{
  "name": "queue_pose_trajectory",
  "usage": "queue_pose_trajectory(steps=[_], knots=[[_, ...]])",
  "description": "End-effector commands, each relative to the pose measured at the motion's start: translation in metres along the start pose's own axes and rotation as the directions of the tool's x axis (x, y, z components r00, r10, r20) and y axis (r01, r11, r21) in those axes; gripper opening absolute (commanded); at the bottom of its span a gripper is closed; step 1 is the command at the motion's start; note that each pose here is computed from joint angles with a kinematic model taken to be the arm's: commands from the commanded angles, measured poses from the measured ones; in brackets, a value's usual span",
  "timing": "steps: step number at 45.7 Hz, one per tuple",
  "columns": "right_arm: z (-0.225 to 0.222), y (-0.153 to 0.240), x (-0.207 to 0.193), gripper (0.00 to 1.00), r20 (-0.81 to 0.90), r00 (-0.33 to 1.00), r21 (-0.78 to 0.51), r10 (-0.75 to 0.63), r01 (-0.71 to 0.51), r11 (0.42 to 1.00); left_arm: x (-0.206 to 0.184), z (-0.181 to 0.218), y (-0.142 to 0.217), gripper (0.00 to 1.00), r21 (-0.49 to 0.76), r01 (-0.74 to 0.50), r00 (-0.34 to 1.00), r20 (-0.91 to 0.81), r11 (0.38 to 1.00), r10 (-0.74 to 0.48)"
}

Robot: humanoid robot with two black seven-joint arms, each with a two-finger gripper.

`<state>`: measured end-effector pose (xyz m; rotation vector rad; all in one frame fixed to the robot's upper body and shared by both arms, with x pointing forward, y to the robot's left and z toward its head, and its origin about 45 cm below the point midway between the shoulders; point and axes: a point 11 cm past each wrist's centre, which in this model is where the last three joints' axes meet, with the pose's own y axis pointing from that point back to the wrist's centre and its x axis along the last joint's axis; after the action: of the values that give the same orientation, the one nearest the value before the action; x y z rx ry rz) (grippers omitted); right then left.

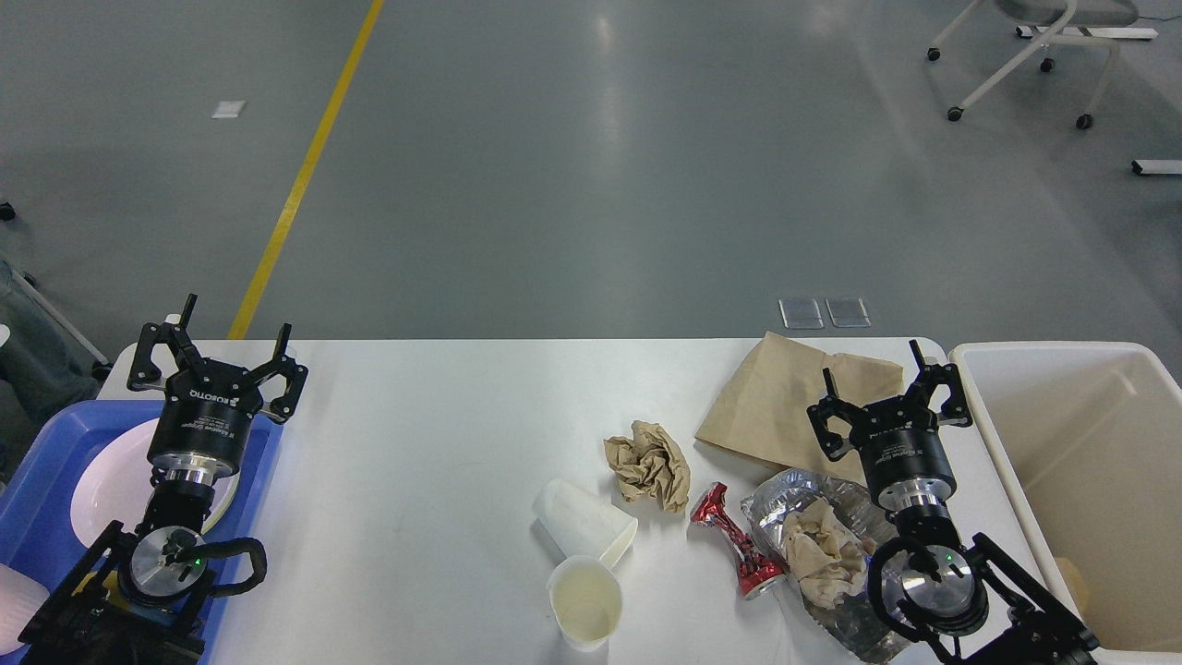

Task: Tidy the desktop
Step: 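Raise the right gripper up from the crumpled paper toward the bin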

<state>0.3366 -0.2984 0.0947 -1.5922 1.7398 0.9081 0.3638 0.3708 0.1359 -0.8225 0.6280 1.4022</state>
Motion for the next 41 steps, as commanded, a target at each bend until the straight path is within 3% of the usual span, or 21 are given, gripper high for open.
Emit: queue_pose_trajectory(steps=[1, 14, 24, 28, 33, 41], knots=[[-0.003, -0.004, -0.006, 1.00, -0.004, 1.000, 0.007, -0.020, 0.020, 1.000, 0.000, 0.000, 0.000, 0.96, -0.001, 0.000, 1.000, 0.000, 1.000, 0.000], [-0.012, -0.012, -0.017, 1.00, -0.033, 0.998, 0.019, -0.062, 0.063, 0.998, 0.000, 0.000, 0.000, 0.96, -0.001, 0.000, 1.000, 0.000, 1.000, 0.000], [-0.049, -0.012, -0.013, 1.00, -0.322, 0.925, -0.118, -0.200, 0.170, 0.978, 0.000, 0.000, 0.000, 0.96, -0.001, 0.000, 1.000, 0.000, 1.000, 0.000], [-0.065, -0.019, -0.027, 1.00, -0.377, 0.869, -0.202, -0.320, 0.260, 0.944, 0.000, 0.000, 0.000, 0.96, -0.001, 0.000, 1.000, 0.000, 1.000, 0.000], [-0.106, -0.023, -0.044, 1.00, -0.473, 0.725, -0.383, -0.501, 0.342, 0.858, 0.000, 0.000, 0.000, 0.96, -0.001, 0.000, 1.000, 0.000, 1.000, 0.000], [-0.158, -0.037, -0.079, 1.00, -0.596, 0.478, -0.605, -0.645, 0.261, 0.752, 0.000, 0.000, 0.000, 0.96, -0.001, 0.000, 1.000, 0.000, 1.000, 0.000]])
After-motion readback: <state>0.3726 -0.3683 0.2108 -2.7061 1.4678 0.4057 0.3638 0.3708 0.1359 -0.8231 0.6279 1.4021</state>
